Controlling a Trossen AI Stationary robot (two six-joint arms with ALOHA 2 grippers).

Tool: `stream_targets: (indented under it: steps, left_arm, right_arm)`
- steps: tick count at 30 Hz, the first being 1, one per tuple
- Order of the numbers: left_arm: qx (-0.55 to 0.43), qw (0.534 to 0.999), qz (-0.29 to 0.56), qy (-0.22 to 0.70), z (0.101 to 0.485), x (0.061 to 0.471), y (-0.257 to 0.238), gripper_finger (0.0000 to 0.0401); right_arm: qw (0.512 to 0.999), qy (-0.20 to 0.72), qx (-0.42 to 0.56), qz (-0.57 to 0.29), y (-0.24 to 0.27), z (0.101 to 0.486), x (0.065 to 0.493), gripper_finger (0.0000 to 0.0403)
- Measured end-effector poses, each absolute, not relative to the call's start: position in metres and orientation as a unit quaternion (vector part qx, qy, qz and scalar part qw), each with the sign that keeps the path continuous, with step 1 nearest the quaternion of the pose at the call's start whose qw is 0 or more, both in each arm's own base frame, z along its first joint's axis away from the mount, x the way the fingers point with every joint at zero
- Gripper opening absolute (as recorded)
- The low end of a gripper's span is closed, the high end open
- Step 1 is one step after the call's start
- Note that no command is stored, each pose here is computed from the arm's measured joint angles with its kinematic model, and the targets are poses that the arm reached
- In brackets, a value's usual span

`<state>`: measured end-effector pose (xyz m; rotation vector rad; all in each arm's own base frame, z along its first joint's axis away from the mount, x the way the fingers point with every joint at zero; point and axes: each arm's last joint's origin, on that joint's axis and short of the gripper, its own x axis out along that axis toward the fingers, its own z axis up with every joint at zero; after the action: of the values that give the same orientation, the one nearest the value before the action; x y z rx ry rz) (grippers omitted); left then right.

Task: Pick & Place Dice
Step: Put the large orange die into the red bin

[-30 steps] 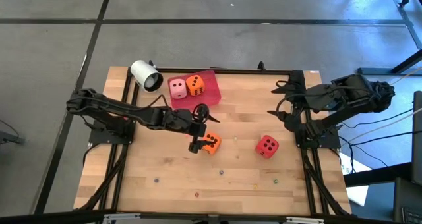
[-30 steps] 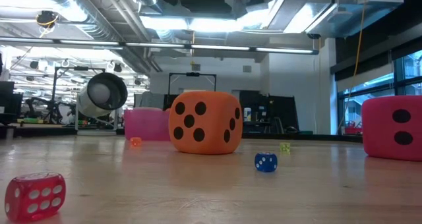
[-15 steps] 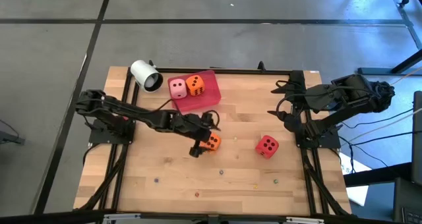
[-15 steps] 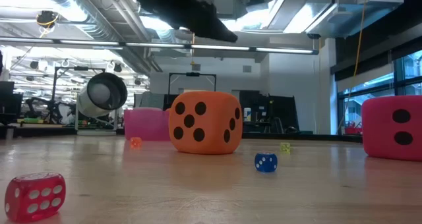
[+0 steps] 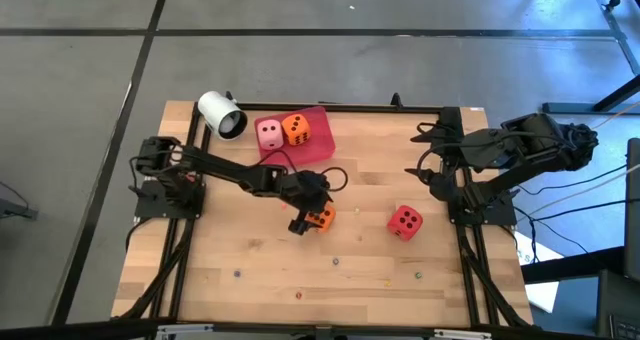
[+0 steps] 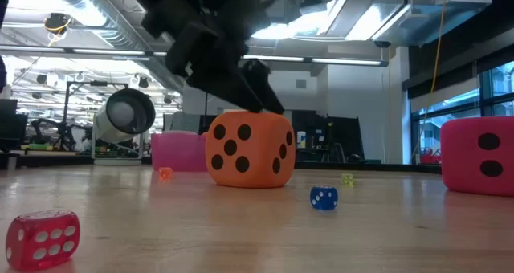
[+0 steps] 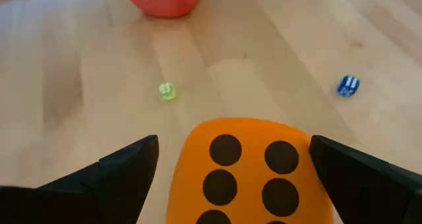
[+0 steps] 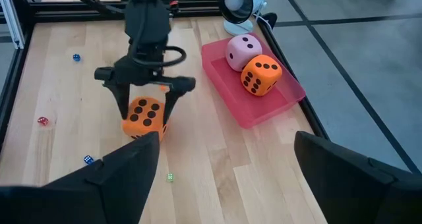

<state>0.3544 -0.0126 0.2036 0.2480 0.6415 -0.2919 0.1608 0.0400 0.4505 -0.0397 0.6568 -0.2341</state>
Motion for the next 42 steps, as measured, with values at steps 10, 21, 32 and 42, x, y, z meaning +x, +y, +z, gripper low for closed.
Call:
stream_targets:
  steps: [10,21,32,42]
  left_arm:
    - [0.112,0.932,-0.168,0.301,0.211,0.351,-0.007,0.0393]
    - [0.132,0.925,-0.184,0.304,0.212,0.348,-0.007,0.0393]
    - [0.139,0.925,-0.174,0.306,0.202,0.354,-0.006,0.0393]
    - [0.111,0.939,-0.110,0.305,0.213,0.351,-0.015,0.0393]
  right_arm:
    - [0.937,0.328,-0.025,-0.116,0.042,0.448,0.166,0.0350]
    - [0.933,0.339,-0.033,-0.114,0.044,0.445,0.173,0.0350]
    - [0.932,0.342,-0.033,-0.115,0.045,0.444,0.175,0.0350]
    - [0.932,0.342,-0.035,-0.114,0.045,0.444,0.175,0.0350]
